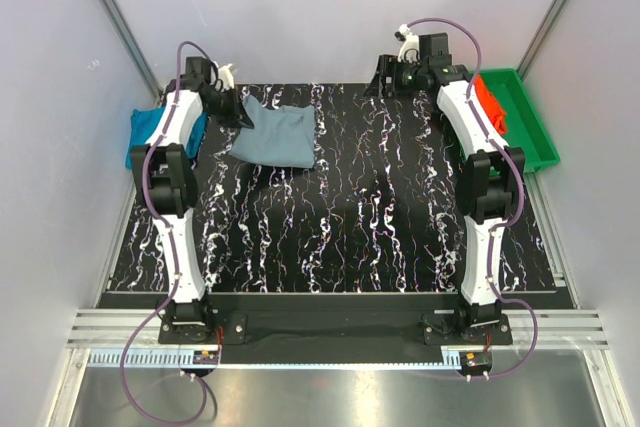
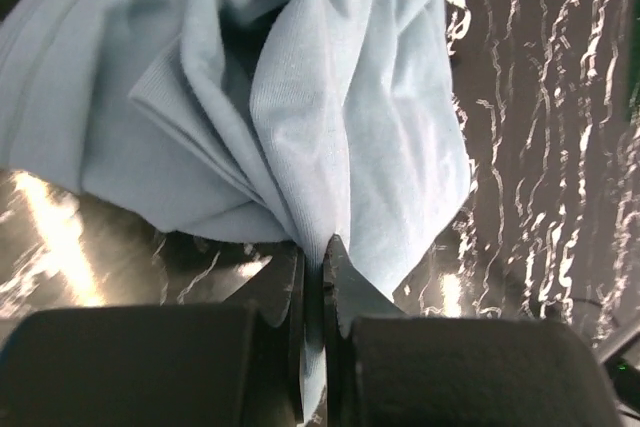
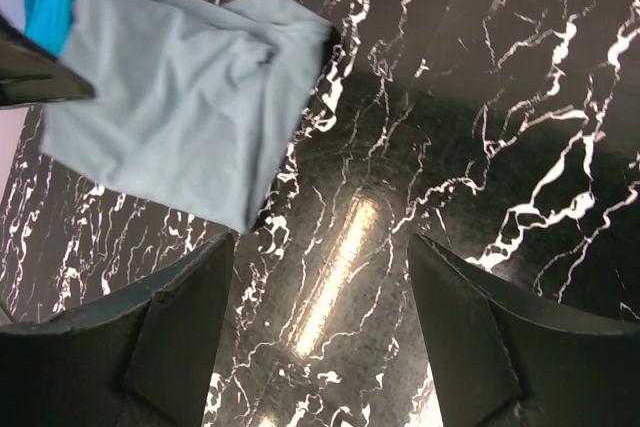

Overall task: Fold and stack the t-shirts
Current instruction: Neatly place the folded tshirt to the corner

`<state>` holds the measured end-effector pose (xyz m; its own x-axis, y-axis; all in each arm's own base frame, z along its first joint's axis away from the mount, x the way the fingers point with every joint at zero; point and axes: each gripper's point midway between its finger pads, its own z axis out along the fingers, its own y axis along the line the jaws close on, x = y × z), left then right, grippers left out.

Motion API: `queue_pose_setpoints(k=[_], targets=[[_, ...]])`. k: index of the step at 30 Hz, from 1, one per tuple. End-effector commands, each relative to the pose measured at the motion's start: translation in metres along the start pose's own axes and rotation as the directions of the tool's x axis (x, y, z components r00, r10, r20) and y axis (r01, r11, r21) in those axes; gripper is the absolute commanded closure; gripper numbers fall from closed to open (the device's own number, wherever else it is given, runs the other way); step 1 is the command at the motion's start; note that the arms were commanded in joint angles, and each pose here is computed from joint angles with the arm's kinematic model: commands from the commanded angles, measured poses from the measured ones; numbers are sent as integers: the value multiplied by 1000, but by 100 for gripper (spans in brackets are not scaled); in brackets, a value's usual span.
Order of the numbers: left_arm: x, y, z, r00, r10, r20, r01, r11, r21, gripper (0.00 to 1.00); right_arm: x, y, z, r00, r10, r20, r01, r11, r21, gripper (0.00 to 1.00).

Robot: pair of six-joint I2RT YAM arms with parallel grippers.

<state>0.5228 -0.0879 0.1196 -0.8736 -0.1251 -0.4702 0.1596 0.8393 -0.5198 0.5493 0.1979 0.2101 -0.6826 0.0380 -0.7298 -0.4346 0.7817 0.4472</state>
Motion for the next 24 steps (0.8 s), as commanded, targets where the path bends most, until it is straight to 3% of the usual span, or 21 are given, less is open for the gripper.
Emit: queue_pose_setpoints(k=[1, 7, 14, 24], targets=[[-14, -5, -44, 995, 89, 54, -86, 995, -57, 100, -10, 6, -15, 999, -36, 30, 36, 999, 15, 22], [-28, 27, -84, 989, 93, 111, -76, 985, -154, 100, -11, 2, -18, 999, -29, 33, 29, 1000, 13, 22], [-30, 61, -119, 986, 143, 89, -115, 958, -263, 100, -12, 3, -24, 999, -30, 40, 30, 999, 14, 22], [-59, 78, -152, 967, 211, 144, -144, 917, -372, 100, -9, 4, -29, 999, -27, 41, 26, 999, 18, 22]])
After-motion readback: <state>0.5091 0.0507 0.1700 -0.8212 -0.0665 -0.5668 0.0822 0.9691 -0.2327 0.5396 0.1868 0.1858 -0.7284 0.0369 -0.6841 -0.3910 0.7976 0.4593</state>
